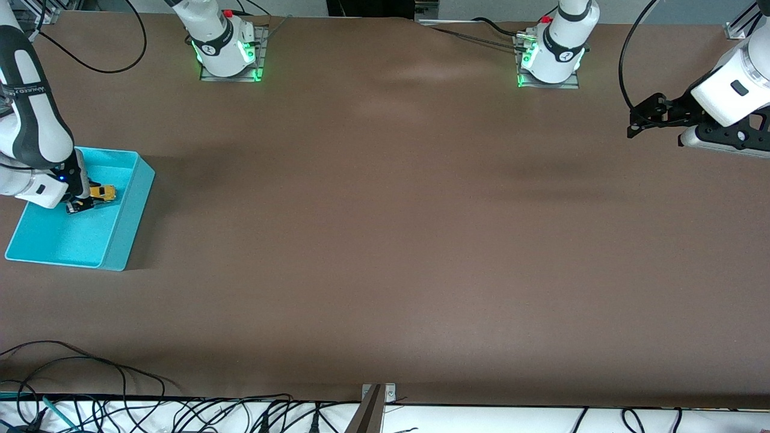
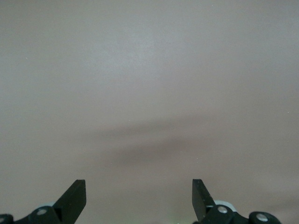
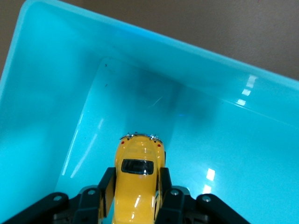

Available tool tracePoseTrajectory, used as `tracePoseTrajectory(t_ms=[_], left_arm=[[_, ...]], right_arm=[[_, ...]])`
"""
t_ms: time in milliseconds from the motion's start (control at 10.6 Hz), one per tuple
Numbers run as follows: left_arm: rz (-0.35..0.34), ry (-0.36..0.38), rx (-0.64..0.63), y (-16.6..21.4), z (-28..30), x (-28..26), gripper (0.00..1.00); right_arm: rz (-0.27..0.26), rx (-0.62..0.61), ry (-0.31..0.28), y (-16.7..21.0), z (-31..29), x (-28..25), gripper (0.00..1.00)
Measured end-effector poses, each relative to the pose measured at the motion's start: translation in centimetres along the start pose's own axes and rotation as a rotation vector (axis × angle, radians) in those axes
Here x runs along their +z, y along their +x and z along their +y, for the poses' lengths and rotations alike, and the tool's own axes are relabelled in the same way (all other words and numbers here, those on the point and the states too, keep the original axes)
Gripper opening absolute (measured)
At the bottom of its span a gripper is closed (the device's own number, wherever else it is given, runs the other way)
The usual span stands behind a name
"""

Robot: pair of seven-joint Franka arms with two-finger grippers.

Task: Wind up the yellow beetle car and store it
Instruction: 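Lower the car into the cyan box and open the right gripper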

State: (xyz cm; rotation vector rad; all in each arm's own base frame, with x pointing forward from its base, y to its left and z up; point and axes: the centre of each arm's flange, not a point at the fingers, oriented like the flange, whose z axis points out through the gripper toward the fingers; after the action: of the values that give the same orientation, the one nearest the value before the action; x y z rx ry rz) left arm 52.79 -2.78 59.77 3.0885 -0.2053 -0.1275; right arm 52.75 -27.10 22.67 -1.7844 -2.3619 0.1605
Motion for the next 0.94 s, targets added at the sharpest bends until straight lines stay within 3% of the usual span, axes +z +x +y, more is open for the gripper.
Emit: tracePoseTrajectory(t_ms=[848, 942], left_arm=[[0.0, 0.0, -0.005, 0.0, -0.2, 0.0, 1.0], [0.0, 0.0, -0.005, 0.0, -0.2, 0.0, 1.0]], right_arm=[[0.025, -0.019, 0.018, -0.8, -1.8, 1.3, 0.43], [0.032, -0.038, 0.014, -0.8, -1.9, 1.0, 0.5]])
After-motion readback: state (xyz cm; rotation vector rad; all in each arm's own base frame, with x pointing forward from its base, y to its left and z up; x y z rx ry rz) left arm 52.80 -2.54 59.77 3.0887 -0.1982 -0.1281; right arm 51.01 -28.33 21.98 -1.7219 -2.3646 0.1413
